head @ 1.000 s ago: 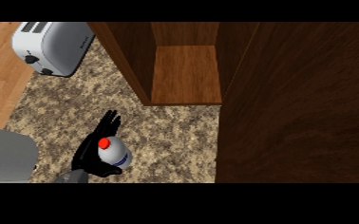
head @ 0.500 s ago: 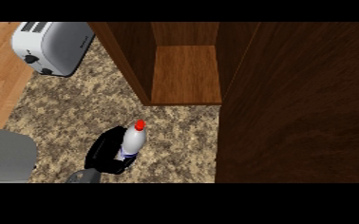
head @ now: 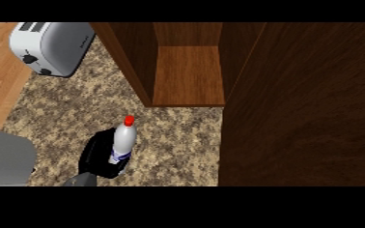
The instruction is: Pick up the bottled water, place it into the cabinet and close the cabinet
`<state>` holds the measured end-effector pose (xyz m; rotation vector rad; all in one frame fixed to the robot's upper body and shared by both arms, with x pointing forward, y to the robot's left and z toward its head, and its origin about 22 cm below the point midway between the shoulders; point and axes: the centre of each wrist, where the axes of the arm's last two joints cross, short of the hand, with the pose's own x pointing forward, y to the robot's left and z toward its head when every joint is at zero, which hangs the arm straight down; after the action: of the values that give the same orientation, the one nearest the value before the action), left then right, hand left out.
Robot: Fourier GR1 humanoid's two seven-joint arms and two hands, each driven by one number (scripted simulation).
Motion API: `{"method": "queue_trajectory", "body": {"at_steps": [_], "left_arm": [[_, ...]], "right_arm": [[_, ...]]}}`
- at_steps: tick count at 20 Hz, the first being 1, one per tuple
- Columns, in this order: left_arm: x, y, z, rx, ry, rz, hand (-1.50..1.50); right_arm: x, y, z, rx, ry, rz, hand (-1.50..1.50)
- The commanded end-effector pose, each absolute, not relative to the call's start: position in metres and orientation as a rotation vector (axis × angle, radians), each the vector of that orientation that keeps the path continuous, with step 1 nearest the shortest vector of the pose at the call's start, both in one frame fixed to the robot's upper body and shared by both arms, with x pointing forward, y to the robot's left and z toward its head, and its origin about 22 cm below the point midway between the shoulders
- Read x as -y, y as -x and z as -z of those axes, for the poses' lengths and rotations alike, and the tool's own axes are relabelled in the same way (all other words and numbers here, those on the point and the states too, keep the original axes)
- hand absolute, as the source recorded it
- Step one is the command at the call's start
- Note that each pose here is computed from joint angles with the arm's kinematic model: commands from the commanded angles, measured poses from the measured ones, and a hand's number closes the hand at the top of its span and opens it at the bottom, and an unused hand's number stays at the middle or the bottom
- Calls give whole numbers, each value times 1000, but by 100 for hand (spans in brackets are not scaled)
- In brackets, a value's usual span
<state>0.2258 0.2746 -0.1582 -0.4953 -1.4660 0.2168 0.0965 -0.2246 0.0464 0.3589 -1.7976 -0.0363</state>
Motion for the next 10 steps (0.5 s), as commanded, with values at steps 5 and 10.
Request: {"method": "queue_trajectory", "body": {"at_steps": [5,10], "left_arm": [[-298,-229,155,1591,428,-442,150],[-311,-245,133,1554,479,-437,150]], "right_arm": [[218,-98,-62,1784,-366,60,-150],[232,-106,-40,1804,-354,27,-150]]}}
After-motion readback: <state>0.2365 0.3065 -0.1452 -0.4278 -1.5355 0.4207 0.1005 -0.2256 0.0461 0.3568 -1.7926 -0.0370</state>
